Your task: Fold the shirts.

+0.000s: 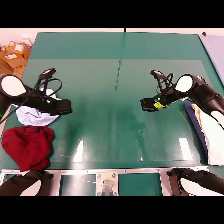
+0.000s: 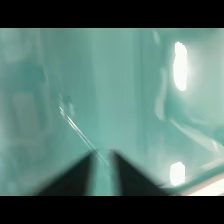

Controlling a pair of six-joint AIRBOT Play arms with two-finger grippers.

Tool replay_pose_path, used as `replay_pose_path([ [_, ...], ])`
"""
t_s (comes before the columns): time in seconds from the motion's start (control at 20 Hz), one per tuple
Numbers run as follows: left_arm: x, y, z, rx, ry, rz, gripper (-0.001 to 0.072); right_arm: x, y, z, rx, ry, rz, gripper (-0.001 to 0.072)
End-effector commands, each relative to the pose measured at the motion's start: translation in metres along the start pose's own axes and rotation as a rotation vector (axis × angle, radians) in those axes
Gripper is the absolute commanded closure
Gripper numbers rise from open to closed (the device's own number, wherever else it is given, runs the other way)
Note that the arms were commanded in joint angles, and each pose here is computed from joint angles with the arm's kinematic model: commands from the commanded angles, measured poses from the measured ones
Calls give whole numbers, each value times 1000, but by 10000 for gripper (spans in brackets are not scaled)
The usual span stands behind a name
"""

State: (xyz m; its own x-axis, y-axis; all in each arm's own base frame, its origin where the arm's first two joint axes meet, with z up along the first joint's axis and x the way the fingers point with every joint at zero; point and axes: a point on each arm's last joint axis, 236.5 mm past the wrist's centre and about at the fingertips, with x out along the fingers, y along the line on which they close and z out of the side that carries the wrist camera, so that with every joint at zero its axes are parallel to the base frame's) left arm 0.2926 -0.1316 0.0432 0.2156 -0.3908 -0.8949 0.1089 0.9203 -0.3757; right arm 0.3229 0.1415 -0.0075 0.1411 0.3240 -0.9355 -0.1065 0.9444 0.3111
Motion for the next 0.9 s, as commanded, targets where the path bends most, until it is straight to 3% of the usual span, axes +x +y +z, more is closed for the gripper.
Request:
replay_pose_path([
  [0.0, -7, 53, 27, 56, -110, 229, 14, 0, 0, 3, 0, -12, 1, 701],
  [0.2, -33, 137, 27, 35, -126, 602, 15, 1, 0, 20, 1, -85, 3, 700],
  [0.4, -4, 190, -6, 15, -64, 656, 16, 1, 1, 27, 0, -113, 4, 700],
  [0.55, 8, 216, -19, -44, -81, 623, 18, 1, 1, 27, 0, -113, 4, 700],
  [0.6, 13, 218, -22, -45, -80, 600, 101, 1, 1, 27, 0, -114, 4, 700],
  [0.7, 24, 215, -23, -35, -100, 556, 141, 1, 1, 27, 0, -114, 4, 700],
  [0.8, 33, 213, -21, -28, -131, 535, 335, 1, 1, 27, 2, -113, 4, 700],
  [0.85, 35, 212, -22, -32, -132, 529, 494, 1, 0, 27, 2, -113, 4, 700],
])
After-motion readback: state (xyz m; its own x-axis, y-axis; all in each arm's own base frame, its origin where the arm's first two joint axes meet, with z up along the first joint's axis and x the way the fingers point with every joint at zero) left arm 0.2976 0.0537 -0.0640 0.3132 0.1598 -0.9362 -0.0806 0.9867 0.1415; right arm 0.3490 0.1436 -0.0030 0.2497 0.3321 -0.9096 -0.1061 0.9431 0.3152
